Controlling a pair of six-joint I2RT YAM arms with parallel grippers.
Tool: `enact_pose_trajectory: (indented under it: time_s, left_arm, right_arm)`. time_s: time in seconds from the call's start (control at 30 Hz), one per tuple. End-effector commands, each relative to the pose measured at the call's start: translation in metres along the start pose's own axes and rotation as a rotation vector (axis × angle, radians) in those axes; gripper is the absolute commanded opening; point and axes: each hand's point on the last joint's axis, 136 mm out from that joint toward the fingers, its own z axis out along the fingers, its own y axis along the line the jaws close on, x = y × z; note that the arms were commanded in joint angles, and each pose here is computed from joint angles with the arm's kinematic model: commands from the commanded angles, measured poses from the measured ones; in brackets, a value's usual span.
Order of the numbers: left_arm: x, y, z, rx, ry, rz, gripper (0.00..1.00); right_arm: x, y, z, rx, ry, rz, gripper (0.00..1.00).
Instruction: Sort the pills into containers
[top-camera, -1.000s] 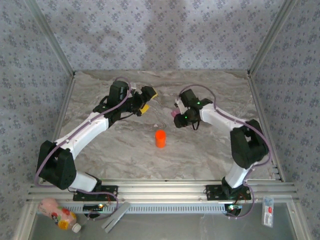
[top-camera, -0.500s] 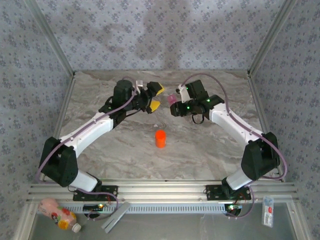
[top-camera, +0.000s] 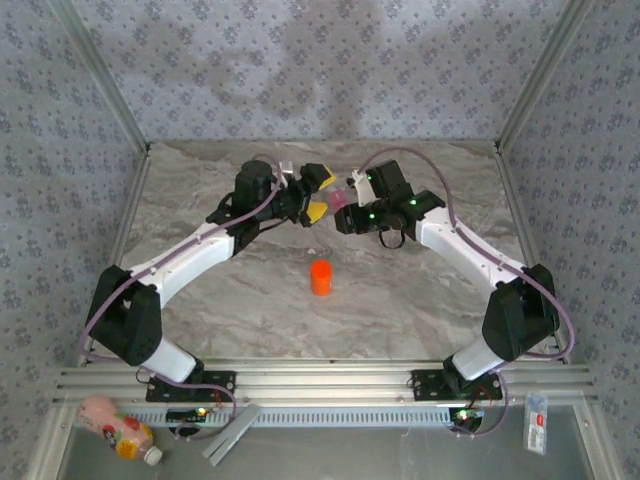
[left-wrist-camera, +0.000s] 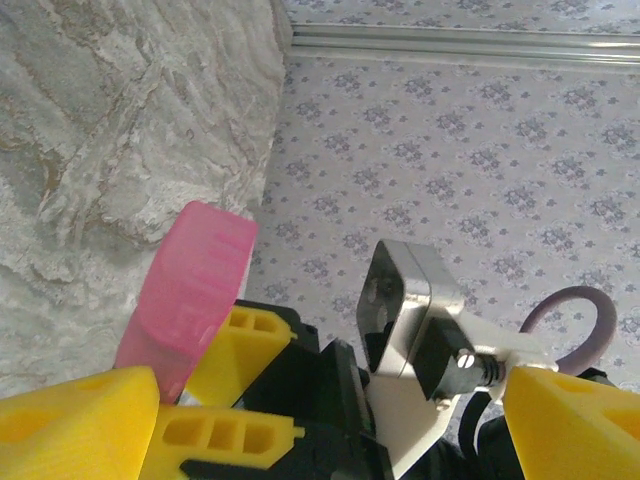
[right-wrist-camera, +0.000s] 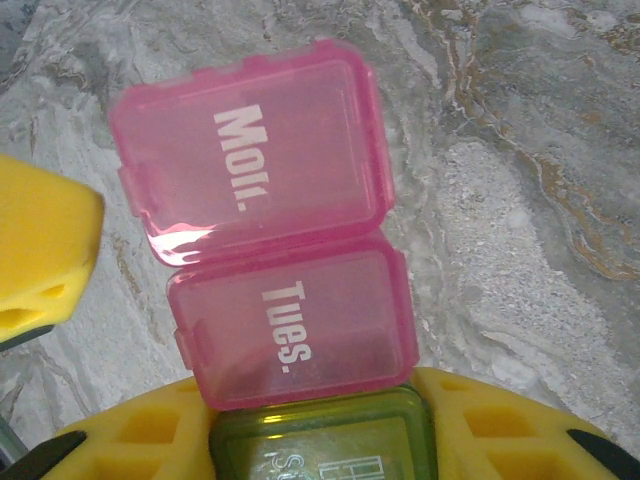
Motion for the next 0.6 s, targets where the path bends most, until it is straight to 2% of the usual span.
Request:
enact_pose_trajectory:
  time_s: [0.0,0.57]
  left_arm:
    - [-0.0009,-0.0256,0.0034,0.069,-0.001,0.022,0.89]
    - [-0.0013,-0.0341,0.0020,0.088,-0.005,0.029,0.89]
  right_arm:
    - [-0.0139,0.0148,-0.0073,-0.038,-0.035,-0.009,0.38]
    - [-0.0102,0.0199,-0.0016,-0.042,-0.018,-0.019,0.38]
